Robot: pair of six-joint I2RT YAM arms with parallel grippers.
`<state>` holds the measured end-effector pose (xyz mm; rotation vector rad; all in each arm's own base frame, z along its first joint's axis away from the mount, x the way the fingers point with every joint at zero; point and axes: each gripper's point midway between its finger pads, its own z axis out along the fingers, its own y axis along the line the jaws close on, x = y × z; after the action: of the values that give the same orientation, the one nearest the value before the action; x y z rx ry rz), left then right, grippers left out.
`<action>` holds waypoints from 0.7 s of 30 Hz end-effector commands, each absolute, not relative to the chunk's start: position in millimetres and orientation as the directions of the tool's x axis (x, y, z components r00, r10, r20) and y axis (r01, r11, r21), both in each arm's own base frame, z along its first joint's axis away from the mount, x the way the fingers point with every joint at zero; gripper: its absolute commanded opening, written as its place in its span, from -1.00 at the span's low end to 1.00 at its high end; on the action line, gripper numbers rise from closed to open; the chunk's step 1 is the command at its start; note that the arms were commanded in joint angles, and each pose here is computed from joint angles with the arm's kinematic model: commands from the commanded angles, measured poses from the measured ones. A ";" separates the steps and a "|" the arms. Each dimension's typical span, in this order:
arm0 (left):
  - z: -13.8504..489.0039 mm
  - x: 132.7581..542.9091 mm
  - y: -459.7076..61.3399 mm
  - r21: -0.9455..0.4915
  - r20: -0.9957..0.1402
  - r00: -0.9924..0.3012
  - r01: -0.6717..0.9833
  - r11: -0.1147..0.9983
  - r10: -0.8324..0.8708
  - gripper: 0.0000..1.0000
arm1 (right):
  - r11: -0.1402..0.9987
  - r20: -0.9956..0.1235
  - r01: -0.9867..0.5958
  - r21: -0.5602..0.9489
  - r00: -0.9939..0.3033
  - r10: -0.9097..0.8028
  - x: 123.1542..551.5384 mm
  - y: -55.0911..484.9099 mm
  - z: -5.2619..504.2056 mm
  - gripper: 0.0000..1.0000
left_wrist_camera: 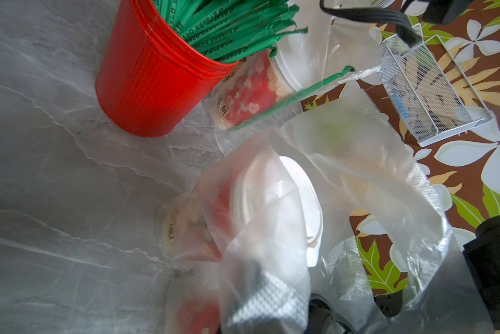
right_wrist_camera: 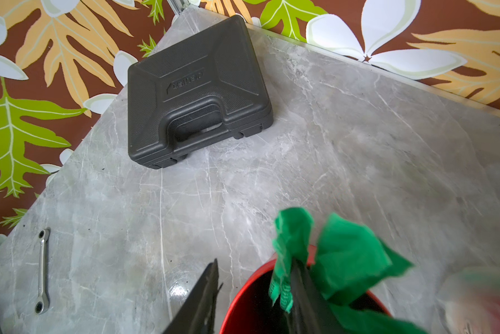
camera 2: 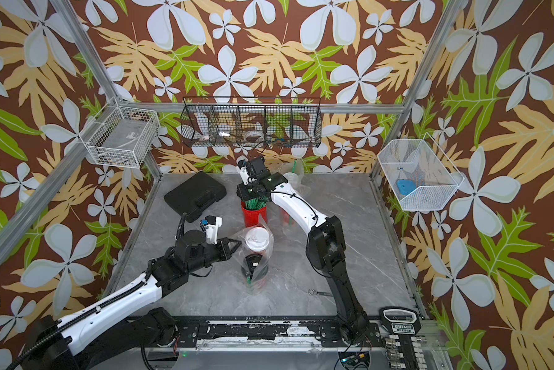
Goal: Pack milk tea into plastic carrier bags
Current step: Pick up the straw from the container.
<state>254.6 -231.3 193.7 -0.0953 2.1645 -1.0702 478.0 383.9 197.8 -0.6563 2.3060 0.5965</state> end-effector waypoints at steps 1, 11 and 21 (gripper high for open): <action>199.4 256.8 -231.5 -0.721 -0.573 -0.735 0.240 0.651 -0.364 -1.00 | 0.763 -0.715 -0.599 0.243 -0.642 -0.277 481.8 387.8 204.3 -0.22; 199.7 257.4 -231.1 -0.721 -0.573 -0.733 0.238 0.651 -0.367 -1.00 | 0.746 -0.722 -0.610 0.266 -0.639 -0.265 483.4 395.3 205.0 -0.30; 197.7 257.4 -231.0 -0.720 -0.572 -0.734 0.236 0.653 -0.366 -1.00 | 0.706 -0.730 -0.647 0.288 -0.626 -0.276 474.4 402.9 212.4 -0.45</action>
<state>255.1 -230.8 193.8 -0.1016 2.1635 -1.0689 476.7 398.0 204.1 -0.6771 2.2705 0.6841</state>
